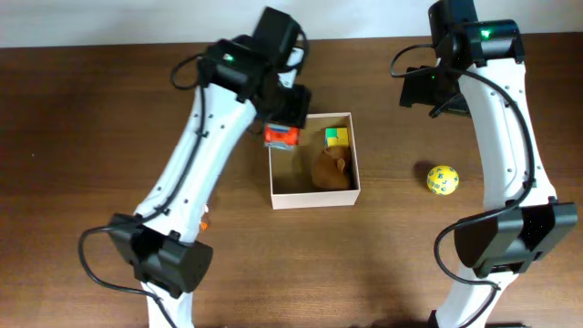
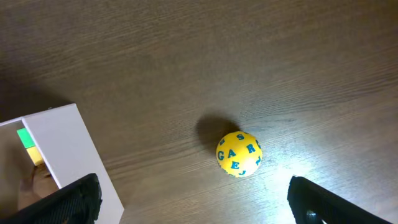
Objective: Pack container
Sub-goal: 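Lift the fire truck and carry it right over the box, then lower the fire truck into the box's front-left area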
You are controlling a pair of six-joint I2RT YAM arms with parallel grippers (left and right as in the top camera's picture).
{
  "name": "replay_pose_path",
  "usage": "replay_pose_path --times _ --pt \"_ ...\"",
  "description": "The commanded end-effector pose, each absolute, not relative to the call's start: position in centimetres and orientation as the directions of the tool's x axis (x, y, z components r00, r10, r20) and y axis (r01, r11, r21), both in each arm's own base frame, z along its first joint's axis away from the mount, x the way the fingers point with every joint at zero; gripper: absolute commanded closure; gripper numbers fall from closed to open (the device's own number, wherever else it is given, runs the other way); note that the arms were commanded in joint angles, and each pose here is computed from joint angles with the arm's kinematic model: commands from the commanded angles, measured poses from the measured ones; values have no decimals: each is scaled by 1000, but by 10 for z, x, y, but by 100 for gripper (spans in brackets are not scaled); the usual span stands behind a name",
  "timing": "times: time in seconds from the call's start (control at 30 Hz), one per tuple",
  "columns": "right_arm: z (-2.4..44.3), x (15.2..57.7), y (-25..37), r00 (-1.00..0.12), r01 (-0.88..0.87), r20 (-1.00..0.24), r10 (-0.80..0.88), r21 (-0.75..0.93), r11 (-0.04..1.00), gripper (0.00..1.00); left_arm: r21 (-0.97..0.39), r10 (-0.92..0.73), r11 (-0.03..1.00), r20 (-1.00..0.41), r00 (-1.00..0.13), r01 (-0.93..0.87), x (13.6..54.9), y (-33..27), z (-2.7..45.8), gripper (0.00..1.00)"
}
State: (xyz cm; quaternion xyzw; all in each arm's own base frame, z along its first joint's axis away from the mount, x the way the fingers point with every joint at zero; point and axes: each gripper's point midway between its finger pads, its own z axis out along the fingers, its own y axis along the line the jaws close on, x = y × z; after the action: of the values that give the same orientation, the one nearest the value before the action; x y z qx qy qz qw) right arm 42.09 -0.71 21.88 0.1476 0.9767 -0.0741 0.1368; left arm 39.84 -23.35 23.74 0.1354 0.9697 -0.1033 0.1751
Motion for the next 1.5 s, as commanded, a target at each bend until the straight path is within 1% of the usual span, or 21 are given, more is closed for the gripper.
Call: replay_pose_path --times 0.0,0.17,0.27,0.33,0.47,0.63,0.77,0.93,1.2,1.47 --pt "230 421 -10 -907 319 -322 272 -106 942 1 -128 187 959 -384 -904 253 394 -241 242 69" --pt "230 421 -10 -907 319 -322 272 -106 942 1 -87 163 973 -393 -905 213 389 -250 235 70" --pt "230 421 -10 -907 319 -322 272 -106 942 1 -56 135 984 -391 -911 170 388 -252 223 76" --pt "230 421 -10 -907 319 -322 272 -106 942 1 -50 124 987 -376 -918 153 388 -254 208 78" --pt "230 421 -10 -907 319 -322 272 -106 942 1 -41 109 991 -348 -931 131 389 -253 177 78" --pt "230 421 -10 -907 319 -322 272 -106 942 1 -45 88 993 -362 -928 112 401 -250 153 78" --pt "230 421 -10 -907 319 -322 272 -106 942 1 -51 60 995 -385 -921 85 414 -242 147 78" --pt "230 421 -10 -907 319 -322 272 -106 942 1 -19 36 999 -401 -916 48 424 -227 141 77" --pt "230 421 -10 -907 319 -322 272 -106 942 1 -27 30 999 -411 -911 45 428 -229 118 77" --pt "230 421 -10 -907 319 -322 272 -106 942 1 -39 16 999 -419 -908 36 431 -230 114 77"
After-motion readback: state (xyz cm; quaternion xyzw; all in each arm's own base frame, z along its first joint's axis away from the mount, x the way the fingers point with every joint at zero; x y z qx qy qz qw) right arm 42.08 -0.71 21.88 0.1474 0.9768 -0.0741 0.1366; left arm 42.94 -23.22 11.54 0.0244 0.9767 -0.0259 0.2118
